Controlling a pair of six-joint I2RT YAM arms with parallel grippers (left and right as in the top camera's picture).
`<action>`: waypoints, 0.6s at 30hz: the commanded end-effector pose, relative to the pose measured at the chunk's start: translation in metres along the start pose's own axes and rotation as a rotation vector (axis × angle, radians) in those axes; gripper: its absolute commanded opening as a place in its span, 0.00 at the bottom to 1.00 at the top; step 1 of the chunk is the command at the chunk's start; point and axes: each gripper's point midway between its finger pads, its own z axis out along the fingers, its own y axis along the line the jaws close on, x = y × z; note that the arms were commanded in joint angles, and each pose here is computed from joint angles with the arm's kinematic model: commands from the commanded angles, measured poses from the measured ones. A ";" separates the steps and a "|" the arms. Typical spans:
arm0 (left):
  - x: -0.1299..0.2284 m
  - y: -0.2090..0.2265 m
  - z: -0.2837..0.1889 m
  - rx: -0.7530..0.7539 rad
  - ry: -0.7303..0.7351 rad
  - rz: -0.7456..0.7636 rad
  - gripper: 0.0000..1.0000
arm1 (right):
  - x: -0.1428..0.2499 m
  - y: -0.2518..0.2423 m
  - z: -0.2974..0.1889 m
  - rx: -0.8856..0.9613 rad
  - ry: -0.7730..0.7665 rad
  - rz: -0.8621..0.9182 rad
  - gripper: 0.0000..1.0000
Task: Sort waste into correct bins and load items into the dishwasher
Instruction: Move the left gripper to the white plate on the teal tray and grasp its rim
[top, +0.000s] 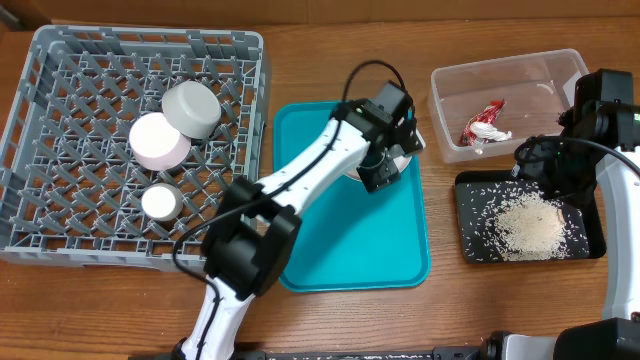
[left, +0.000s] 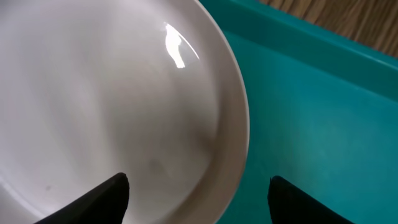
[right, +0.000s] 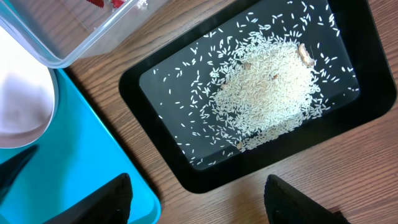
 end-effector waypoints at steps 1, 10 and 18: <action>0.011 0.007 0.024 -0.040 0.064 0.036 0.71 | -0.006 0.002 -0.012 -0.015 -0.047 -0.001 0.70; 0.026 0.008 0.039 -0.051 0.132 -0.012 0.11 | -0.005 0.001 -0.012 -0.015 -0.047 -0.001 0.70; 0.012 0.013 -0.009 -0.075 0.096 -0.159 0.04 | -0.004 0.001 -0.012 -0.013 -0.040 -0.001 0.70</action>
